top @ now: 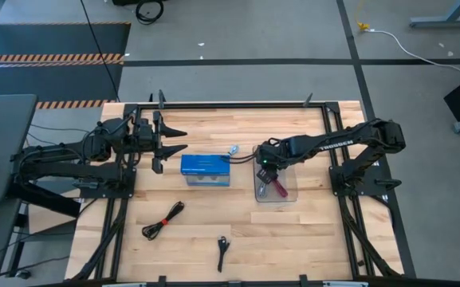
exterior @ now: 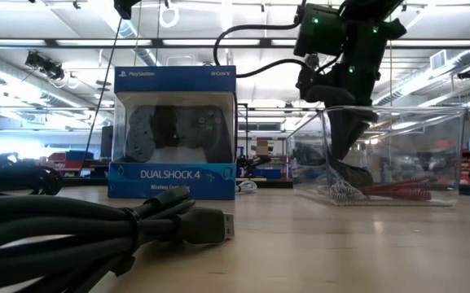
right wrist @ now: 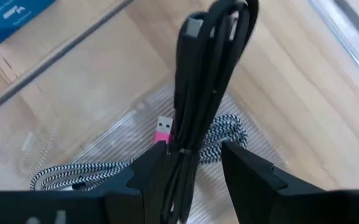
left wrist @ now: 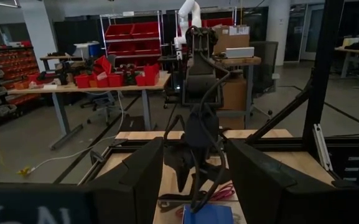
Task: Pick and place USB-C Cables
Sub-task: Put the top black charger cable into the transparent bin
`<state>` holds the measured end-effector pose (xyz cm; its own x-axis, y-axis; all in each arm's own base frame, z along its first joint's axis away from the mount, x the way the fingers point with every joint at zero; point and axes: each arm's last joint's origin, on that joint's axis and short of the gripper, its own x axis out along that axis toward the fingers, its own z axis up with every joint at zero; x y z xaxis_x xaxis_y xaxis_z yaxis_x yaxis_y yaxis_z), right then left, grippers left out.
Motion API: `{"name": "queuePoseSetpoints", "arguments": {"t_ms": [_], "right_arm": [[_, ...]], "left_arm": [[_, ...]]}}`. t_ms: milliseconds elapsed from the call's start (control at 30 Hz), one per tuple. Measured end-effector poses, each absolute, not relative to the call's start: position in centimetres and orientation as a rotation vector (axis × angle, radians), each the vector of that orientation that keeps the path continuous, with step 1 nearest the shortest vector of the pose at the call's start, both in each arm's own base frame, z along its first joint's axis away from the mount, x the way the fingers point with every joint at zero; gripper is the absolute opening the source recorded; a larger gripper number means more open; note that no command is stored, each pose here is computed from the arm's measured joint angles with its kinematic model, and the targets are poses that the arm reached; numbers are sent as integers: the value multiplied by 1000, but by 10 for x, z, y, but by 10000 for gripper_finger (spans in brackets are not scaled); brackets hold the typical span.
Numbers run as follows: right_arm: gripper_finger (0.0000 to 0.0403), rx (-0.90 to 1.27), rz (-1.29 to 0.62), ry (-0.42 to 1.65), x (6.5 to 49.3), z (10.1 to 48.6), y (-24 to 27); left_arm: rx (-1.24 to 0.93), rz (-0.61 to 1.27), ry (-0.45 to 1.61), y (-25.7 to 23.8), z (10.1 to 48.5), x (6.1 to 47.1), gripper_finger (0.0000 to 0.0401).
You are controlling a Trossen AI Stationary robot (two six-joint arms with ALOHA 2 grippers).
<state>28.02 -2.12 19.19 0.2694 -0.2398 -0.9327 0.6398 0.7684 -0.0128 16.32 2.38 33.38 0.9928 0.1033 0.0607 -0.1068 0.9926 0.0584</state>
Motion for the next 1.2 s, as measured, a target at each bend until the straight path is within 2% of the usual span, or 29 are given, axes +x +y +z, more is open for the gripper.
{"name": "queuePoseSetpoints", "arguments": {"t_ms": [633,867,1200], "right_arm": [[127,408,-600,1085,286,193,-24],[115,470,-555,1112,286,192,-23],[113,484,-568,1119,275,169,-23]], "left_arm": [[61,105,-59,24,334,163,185],[61,105,-58,24,334,163,185],[48,105,-59,24,334,163,185]]}}
